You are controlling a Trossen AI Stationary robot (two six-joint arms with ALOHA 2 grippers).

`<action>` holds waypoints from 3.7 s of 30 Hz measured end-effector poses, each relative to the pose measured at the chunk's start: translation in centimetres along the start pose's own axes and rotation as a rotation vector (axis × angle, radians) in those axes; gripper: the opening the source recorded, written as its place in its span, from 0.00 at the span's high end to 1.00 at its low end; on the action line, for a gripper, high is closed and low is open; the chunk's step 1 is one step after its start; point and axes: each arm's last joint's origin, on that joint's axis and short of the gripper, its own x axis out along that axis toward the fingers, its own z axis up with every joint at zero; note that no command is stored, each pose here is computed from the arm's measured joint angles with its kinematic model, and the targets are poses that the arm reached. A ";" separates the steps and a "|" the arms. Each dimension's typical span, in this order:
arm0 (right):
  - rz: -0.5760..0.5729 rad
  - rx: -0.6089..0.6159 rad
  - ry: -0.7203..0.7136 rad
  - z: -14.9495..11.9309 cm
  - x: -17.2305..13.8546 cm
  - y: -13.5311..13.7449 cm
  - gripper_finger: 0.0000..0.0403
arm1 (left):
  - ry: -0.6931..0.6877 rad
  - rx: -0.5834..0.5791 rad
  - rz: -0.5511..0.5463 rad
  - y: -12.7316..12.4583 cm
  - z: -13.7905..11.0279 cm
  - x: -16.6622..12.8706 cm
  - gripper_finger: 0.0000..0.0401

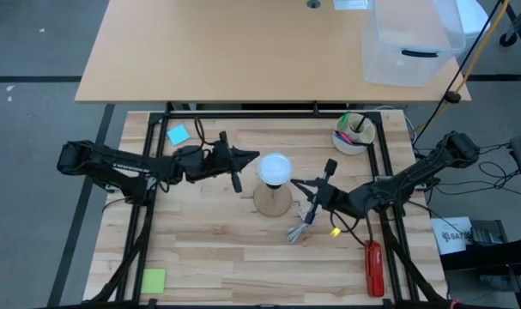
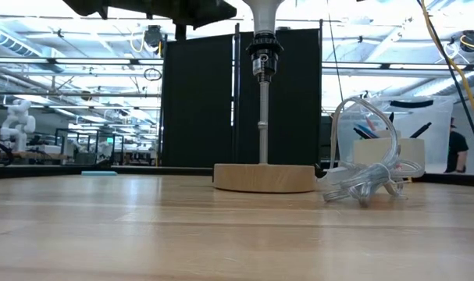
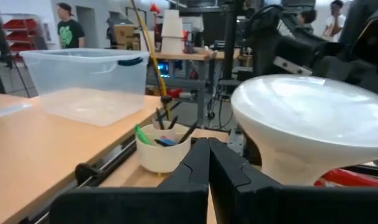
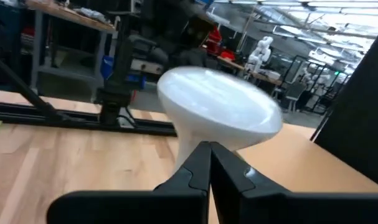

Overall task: Screw lightbulb
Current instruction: Insert the lightbulb into the lamp

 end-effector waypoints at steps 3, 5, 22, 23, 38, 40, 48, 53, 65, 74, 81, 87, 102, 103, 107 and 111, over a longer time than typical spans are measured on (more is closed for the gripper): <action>-0.020 -0.001 0.014 -0.1 0.0 0.0 1.00 | -0.017 -0.005 -0.032 -0.1 0.3 -0.2 1.00; -0.067 -0.008 0.033 -0.2 0.0 -0.2 1.00 | -0.027 -0.007 -0.062 -0.4 0.6 -0.4 1.00; -0.197 -0.026 0.036 -0.5 2.5 -3.0 1.00 | -0.055 0.080 -0.235 -4.0 1.0 -1.7 1.00; -0.183 -0.018 0.019 -0.4 2.6 -3.1 1.00 | -0.049 0.082 -0.235 -4.0 0.7 -1.6 1.00; -0.135 0.000 -0.017 -0.2 2.8 -3.2 1.00 | -0.040 0.081 -0.222 -3.7 0.0 -0.8 1.00; -0.128 -0.001 -0.015 -0.2 2.6 -3.0 1.00 | -0.038 0.082 -0.220 -3.6 0.0 -0.8 1.00; -0.098 0.005 0.003 -0.2 1.9 -2.1 1.00 | -0.006 0.085 -0.182 -2.8 -0.3 -0.5 1.00; -0.076 0.013 0.020 -0.4 1.5 -1.6 1.00 | 0.006 0.072 -0.111 -1.9 -0.4 -0.3 1.00; 0.117 -0.027 0.036 -1.0 0.6 0.2 1.00 | 0.048 0.032 0.032 0.0 -0.8 0.3 1.00; -0.024 -0.016 0.071 -1.1 0.8 -0.5 1.00 | -0.063 0.066 -0.033 -1.1 1.9 -1.7 1.00; -0.119 -0.012 0.028 -0.5 1.8 -1.8 1.00 | -0.095 0.116 -0.137 -3.6 2.5 -3.1 1.00; -0.167 0.005 -0.007 -0.1 2.5 -2.8 1.00 | -0.095 0.132 -0.191 -5.0 2.4 -3.6 1.00; -0.085 0.023 -0.068 0.1 3.0 -3.3 1.00 | -0.043 0.138 -0.190 -5.4 0.3 -1.9 1.00; -0.083 0.025 -0.068 0.1 3.0 -3.3 1.00 | -0.040 0.131 -0.187 -5.2 0.3 -1.8 1.00; -0.080 0.030 -0.063 0.1 3.0 -3.2 1.00 | -0.033 0.131 -0.179 -4.9 0.2 -1.6 1.00; -0.067 0.028 -0.055 0.1 2.7 -2.9 1.00 | -0.013 0.138 -0.153 -4.5 0.1 -1.5 1.00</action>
